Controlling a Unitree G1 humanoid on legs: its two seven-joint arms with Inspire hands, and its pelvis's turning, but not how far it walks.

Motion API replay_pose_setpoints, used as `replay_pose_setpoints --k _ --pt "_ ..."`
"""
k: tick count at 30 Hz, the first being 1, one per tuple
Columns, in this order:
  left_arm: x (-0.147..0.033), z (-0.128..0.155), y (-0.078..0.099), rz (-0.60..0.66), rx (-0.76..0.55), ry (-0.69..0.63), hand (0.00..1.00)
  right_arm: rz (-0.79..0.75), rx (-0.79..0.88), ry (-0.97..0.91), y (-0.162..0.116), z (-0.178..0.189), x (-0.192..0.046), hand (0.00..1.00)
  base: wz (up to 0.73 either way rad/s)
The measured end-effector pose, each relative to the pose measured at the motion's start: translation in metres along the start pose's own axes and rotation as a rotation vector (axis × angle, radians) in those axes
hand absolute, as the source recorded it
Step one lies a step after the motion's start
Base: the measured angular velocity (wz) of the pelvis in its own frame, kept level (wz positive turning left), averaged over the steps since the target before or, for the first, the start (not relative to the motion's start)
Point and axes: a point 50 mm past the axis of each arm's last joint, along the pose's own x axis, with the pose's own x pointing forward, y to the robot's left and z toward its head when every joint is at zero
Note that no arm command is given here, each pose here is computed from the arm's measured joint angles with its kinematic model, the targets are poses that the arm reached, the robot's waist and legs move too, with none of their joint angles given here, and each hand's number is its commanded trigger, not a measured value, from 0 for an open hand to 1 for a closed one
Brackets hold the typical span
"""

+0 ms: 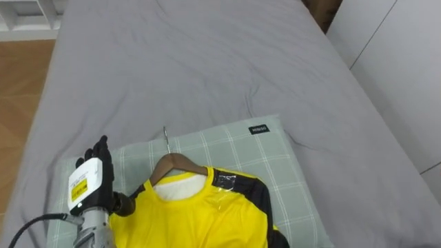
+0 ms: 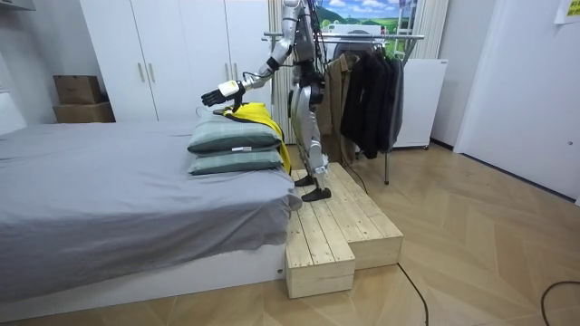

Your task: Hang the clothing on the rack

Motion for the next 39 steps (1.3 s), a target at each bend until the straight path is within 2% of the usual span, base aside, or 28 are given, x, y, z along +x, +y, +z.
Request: replay_pose_setpoints --k 10,15,21,39 --pt "-0.002 -0.015 -0.007 -0.094 0.047 0.045 0.0 0.05 0.052 -0.048 0.001 0.016 0.001 0.0 0.05" --pt "0.004 -0.002 -0.01 -0.145 0.061 0.006 0.0 0.048 0.036 -0.085 -0.002 0.024 0.001 0.0 0.1" --pt "0.003 0.003 -0.017 -0.204 0.07 -0.009 0.0 0.029 0.029 -0.111 -0.011 0.03 0.001 0.0 -0.08" --pt "-0.007 -0.004 -0.034 -0.365 0.101 0.023 0.0 0.031 0.026 -0.125 -0.011 0.035 0.001 0.0 0.0"
